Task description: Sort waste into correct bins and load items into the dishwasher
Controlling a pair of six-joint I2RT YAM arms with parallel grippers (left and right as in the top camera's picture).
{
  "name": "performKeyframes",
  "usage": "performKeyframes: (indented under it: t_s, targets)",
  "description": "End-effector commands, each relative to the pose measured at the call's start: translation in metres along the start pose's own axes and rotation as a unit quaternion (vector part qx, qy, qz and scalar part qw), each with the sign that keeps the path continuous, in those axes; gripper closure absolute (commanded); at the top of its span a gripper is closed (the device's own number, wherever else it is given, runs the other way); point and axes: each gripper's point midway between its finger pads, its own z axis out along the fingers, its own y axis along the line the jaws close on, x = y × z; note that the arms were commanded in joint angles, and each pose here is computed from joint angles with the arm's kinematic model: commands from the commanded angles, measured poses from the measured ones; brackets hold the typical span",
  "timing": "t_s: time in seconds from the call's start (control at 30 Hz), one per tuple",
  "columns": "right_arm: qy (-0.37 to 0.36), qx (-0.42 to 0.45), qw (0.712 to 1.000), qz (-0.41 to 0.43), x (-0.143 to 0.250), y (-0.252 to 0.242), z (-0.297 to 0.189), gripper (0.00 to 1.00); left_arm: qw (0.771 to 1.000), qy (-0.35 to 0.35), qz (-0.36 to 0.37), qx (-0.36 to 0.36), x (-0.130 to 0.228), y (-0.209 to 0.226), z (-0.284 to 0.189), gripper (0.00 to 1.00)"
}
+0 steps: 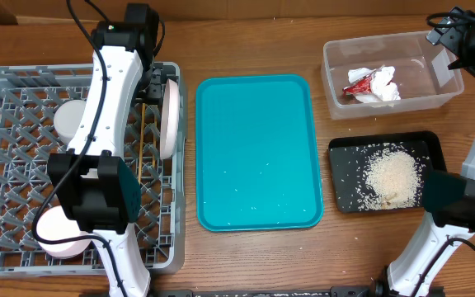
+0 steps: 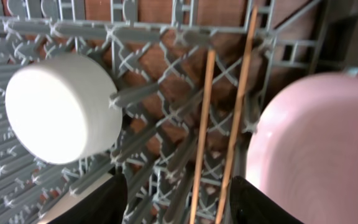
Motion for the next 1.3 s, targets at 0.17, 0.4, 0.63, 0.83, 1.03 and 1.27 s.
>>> performKeyframes:
  t_s: [0.17, 0.4, 0.63, 0.83, 1.03, 1.27]
  targets:
    - [-0.019, -0.006, 1.000, 0.003, -0.005, -0.003, -0.014, 0.00, 0.998, 0.039, -0.028, 0.033, 0.025, 0.002, -0.028, 0.38]
    - [-0.019, -0.006, 1.000, 0.003, -0.005, -0.003, -0.014, 0.00, 0.985, -0.030, -0.025, 0.168, 0.043, -0.010, -0.116, 0.21]
    - [-0.019, -0.006, 1.000, 0.003, -0.005, -0.003, -0.014, 0.00, 0.974, -0.094, -0.034, 0.204, 0.094, 0.013, -0.188, 0.07]
    - [-0.019, -0.006, 1.000, 0.003, -0.005, -0.003, -0.014, 0.00, 0.969, -0.107, -0.047, 0.218, 0.160, 0.022, -0.202, 0.06]
    - [-0.019, -0.006, 1.000, 0.003, -0.005, -0.003, -0.014, 0.00, 0.960, -0.103, -0.080, 0.249, 0.221, 0.016, -0.188, 0.00]
    - [-0.019, -0.006, 1.000, 0.003, -0.005, -0.003, -0.014, 0.00, 0.954, -0.088, -0.133, 0.252, 0.261, 0.017, -0.171, 0.00]
